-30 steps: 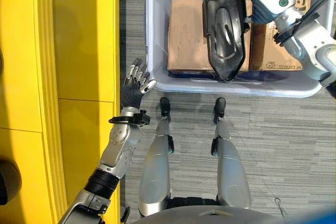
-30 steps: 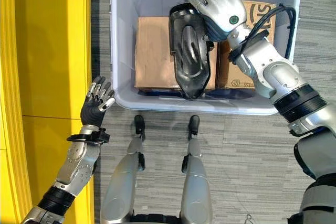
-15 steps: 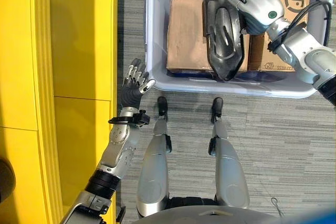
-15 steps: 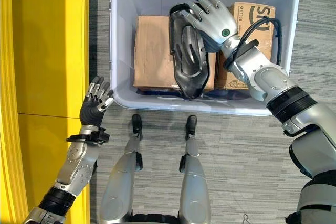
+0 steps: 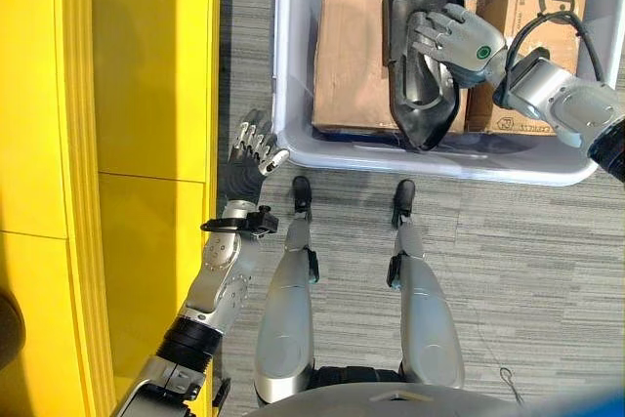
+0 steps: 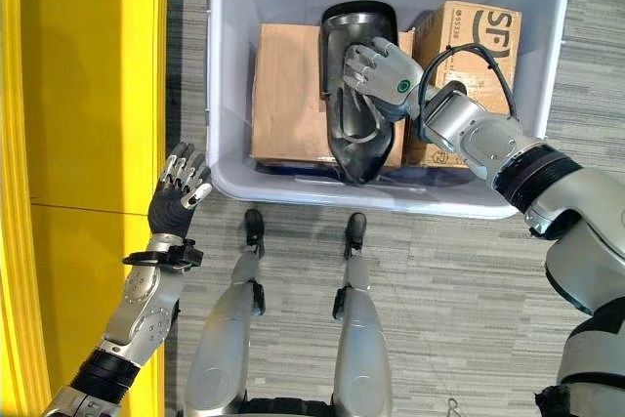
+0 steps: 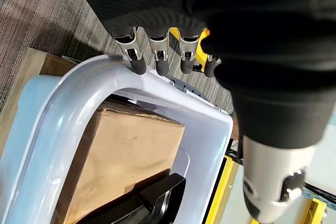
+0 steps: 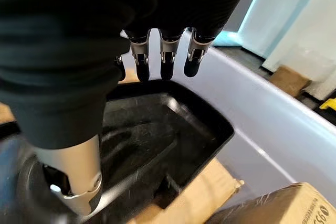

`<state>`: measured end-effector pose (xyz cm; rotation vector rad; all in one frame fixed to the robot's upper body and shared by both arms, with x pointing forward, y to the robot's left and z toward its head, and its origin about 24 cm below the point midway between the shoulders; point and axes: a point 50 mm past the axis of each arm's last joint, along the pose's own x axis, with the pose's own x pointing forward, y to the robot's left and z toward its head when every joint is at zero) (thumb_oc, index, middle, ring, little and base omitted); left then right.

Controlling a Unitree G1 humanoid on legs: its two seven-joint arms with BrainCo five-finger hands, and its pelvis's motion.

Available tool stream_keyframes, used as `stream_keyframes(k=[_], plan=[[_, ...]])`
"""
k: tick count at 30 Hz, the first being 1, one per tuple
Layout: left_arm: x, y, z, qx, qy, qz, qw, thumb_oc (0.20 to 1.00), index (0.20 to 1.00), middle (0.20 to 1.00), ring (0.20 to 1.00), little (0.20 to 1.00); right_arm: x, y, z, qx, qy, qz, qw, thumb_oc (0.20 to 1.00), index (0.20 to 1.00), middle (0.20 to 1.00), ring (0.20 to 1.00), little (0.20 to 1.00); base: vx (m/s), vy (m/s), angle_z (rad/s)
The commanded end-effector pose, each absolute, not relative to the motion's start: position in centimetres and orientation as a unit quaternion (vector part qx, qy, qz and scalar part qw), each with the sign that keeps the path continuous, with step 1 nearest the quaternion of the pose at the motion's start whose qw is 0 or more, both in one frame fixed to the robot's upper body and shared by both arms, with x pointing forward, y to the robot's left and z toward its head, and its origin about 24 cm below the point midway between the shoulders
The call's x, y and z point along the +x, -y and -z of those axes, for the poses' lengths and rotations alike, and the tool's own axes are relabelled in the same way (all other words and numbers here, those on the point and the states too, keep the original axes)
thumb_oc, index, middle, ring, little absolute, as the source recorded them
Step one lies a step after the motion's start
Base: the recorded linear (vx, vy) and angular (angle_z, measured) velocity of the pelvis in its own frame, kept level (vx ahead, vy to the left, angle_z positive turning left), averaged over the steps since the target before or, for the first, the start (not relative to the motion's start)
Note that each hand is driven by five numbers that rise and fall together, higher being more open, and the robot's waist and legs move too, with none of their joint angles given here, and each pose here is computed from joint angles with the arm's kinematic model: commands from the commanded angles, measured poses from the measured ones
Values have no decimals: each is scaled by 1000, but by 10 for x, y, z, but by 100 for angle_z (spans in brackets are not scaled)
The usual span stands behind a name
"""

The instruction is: Move parts from the plastic box to the shelf.

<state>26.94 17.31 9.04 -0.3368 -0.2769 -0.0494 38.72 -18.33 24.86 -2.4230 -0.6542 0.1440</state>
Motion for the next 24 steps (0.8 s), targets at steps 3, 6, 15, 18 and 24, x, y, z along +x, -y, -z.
stream_keyframes(k=[3, 6, 15, 18, 24], plan=[[256, -179, -110, -148, 190, 58, 969, 1000, 1000, 1000, 1000, 1000, 391, 206, -293, -946, 198, -6, 255, 1000, 1000, 1000, 1000, 1000, 12, -11, 6], [255, -179, -111, -143, 191, 63, 969, 1000, 1000, 1000, 1000, 1000, 396, 223, -287, -951, 155, 0, 266, 1000, 1000, 1000, 1000, 1000, 10, -11, 7], [256, -173, -108, -158, 187, 66, 967, 1000, 1000, 1000, 1000, 1000, 399, 257, -287, -956, 90, 50, 276, 1000, 1000, 1000, 1000, 1000, 11, -10, 8], [255, -168, -106, -165, 182, 74, 967, 1000, 1000, 1000, 1000, 1000, 400, 259, -291, -953, 93, 67, 281, 1000, 1000, 1000, 1000, 1000, 12, -1, 8], [256, -161, -106, -171, 180, 83, 965, 1000, 1000, 1000, 1000, 1000, 403, 252, -286, -945, 102, 77, 300, 1000, 1000, 1000, 1000, 1000, 10, 3, 7]])
